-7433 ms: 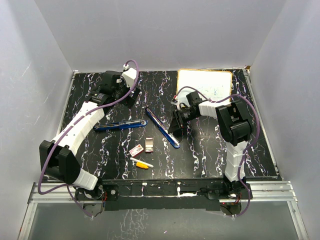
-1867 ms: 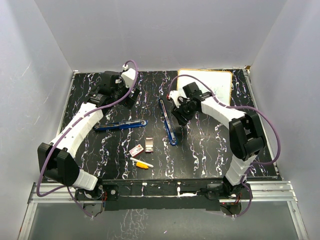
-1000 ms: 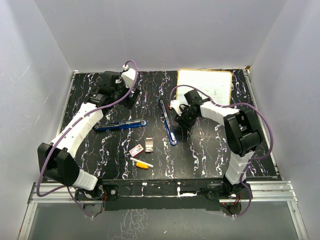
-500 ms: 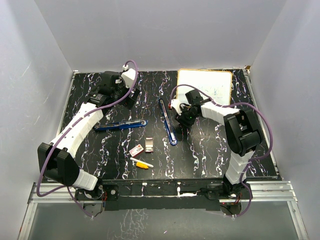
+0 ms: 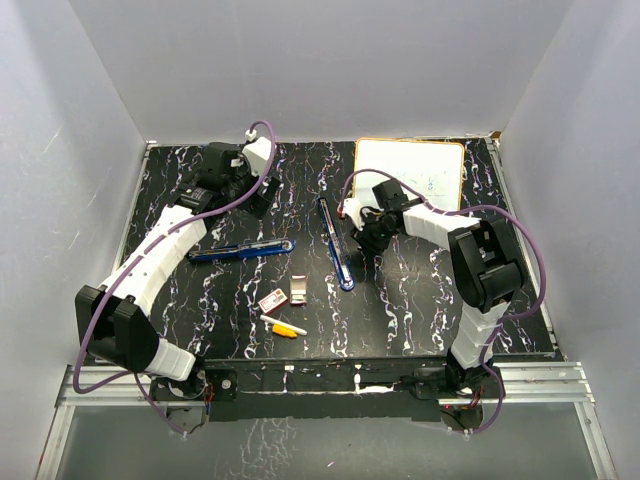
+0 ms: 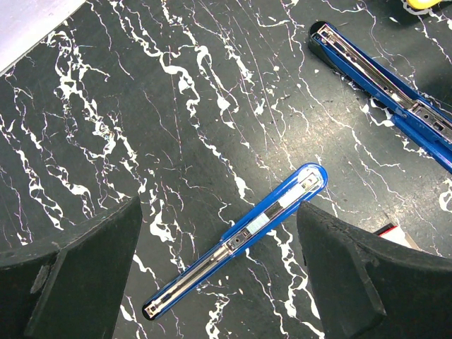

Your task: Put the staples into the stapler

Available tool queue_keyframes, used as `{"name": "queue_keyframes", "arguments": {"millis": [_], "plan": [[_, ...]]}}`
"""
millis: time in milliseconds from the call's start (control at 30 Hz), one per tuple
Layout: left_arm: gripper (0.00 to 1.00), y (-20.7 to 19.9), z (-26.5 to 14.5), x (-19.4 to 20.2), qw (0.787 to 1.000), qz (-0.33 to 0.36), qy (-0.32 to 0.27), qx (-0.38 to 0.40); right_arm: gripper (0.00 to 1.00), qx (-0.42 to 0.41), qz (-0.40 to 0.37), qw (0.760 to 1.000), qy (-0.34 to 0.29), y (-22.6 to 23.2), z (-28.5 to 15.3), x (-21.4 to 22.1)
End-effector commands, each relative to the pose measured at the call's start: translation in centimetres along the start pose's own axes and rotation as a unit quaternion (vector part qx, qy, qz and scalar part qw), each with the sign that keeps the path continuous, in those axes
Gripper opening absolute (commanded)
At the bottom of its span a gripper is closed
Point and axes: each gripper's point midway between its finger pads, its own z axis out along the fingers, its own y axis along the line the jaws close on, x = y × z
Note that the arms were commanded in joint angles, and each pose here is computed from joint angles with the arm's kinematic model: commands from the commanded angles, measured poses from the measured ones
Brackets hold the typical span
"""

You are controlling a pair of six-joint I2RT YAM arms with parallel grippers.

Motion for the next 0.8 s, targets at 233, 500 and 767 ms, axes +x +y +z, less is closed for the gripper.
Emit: {"name": "queue_keyframes", "arguments": {"millis": [233,500,767], "plan": [[0.90,0.2,-1.8,-1.2,1.000,0.001,-0.026,-0.001,0.31,0.002,0.010,1.000,0.025,-0.1,-0.1,2.8],[0.91,0.2,-1.9,-1.2,1.000,-0.001,-0.026,-0.001,0.27,-0.009,0.016,1.000,0.019,0.3,0.2,2.7],[0.97,0.1,-1.7,-1.6,0.999,-0.016,-0.027,0.002,0.13,-0.019,0.023,1.000,-0.011,0.9,-0.5,1.3]]}}
